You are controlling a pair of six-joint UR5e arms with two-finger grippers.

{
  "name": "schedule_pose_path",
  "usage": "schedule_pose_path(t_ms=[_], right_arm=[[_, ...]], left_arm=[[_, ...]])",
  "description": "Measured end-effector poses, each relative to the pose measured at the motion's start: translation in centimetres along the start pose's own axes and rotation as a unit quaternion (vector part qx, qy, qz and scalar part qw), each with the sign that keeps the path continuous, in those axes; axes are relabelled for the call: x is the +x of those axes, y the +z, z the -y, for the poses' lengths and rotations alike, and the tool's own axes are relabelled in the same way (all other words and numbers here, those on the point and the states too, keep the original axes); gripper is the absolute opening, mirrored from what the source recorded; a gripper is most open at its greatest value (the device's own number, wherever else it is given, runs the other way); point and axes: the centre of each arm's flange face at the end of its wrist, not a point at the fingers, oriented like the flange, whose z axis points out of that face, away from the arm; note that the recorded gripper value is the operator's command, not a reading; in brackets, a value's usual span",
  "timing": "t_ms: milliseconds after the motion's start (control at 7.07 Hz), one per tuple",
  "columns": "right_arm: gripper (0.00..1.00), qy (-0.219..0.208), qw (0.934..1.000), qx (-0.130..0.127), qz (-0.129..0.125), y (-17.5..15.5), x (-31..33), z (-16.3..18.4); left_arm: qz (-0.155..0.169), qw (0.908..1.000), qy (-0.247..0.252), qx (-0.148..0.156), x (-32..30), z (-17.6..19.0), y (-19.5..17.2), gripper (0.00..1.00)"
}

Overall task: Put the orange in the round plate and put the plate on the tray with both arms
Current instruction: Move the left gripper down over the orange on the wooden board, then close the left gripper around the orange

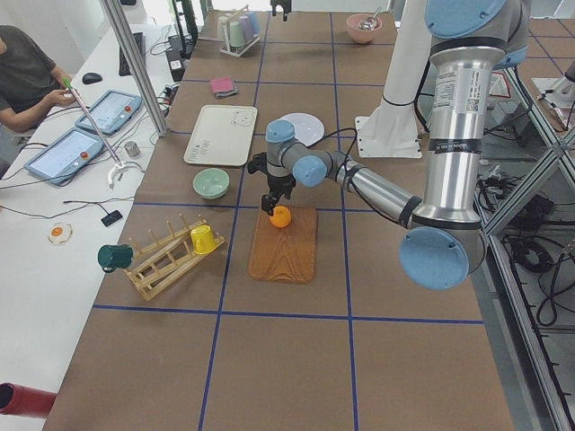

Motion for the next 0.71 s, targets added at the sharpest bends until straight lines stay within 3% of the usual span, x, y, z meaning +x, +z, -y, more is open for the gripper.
schedule_pose_path(t_ms=[707], right_arm=[[1.00, -0.005, 0.9999, -0.012, -0.006, 1.1, -0.6, 0.4]], left_arm=[[-0.010, 0.9997, 0.009, -0.019, 1.4, 0.5, 2.6, 0.99]])
